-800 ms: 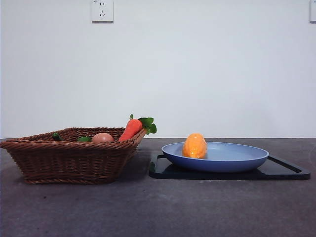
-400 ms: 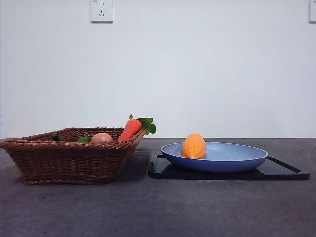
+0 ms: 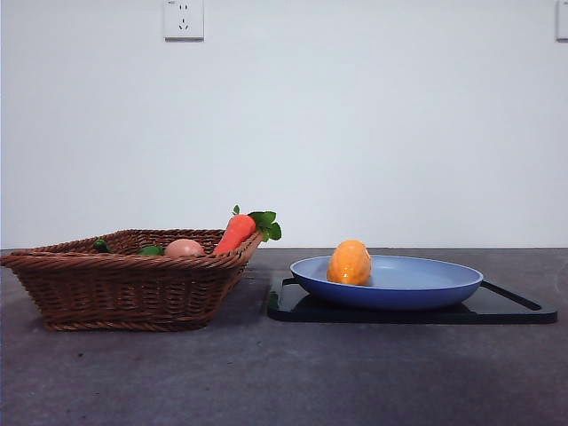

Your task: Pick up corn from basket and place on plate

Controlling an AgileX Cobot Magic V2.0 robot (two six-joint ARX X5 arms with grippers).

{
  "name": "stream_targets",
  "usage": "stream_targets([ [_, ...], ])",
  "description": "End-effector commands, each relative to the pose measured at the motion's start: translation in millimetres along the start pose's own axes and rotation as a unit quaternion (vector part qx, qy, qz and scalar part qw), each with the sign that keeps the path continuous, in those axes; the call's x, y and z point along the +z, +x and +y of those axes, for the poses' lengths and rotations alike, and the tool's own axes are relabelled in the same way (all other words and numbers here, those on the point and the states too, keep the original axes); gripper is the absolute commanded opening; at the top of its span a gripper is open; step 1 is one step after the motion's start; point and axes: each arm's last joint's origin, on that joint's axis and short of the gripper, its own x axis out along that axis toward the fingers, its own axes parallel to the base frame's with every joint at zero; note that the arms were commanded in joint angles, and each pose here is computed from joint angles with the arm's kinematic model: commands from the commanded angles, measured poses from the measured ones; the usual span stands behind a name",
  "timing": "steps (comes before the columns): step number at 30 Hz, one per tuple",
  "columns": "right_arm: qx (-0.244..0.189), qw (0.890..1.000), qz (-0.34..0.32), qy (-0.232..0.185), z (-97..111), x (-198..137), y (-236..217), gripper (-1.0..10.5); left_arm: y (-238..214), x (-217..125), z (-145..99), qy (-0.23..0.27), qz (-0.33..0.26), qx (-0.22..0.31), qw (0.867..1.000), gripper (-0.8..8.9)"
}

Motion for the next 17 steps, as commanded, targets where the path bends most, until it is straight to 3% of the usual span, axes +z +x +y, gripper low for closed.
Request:
stream_targets([
  [1,-0.017,1.000,-0.010,-0.001,2,-19,-3,0.0,0,-7,0,-0.002,0.029,0.003,1.000,0.08],
  [10,-0.016,1.000,-0.006,0.007,10,-79,-7,0.0,0,-7,0,-0.001,0.029,0.003,1.000,0.08],
  [17,-0.025,0.999,0.011,0.035,13,-110,-6,0.0,0,-7,0,-0.002,0.029,0.003,1.000,0.08],
])
